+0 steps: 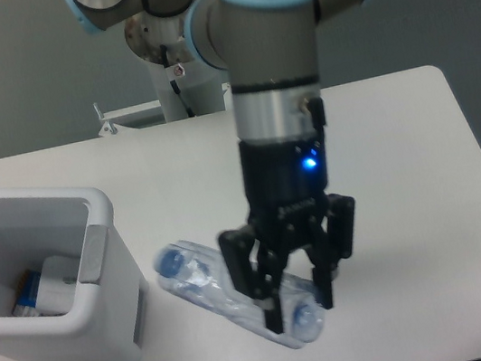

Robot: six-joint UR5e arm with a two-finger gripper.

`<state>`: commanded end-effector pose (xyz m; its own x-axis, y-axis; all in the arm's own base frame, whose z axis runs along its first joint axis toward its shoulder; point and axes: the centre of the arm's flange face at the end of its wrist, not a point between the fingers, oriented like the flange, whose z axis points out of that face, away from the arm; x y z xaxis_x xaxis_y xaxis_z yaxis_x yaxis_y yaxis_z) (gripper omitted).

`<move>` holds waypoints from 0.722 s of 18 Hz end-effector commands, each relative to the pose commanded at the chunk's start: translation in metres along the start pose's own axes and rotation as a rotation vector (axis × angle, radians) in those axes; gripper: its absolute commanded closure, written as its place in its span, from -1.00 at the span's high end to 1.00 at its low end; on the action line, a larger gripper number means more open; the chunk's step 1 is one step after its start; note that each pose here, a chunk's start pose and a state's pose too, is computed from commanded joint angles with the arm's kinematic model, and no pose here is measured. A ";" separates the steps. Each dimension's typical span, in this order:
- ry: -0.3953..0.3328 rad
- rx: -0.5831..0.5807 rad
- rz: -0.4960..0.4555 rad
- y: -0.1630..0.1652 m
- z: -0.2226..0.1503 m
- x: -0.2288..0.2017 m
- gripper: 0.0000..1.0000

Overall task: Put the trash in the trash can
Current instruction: 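Grasp the water bottle and lift it off the table, then carry the bottle over the bin and lower it inside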

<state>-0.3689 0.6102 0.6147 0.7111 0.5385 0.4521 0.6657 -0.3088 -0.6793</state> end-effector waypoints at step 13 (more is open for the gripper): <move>0.165 -0.151 0.146 0.090 0.011 0.097 0.09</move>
<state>-0.2427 0.6436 0.5912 0.8209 0.3483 0.4526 0.5711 -0.4941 -0.6555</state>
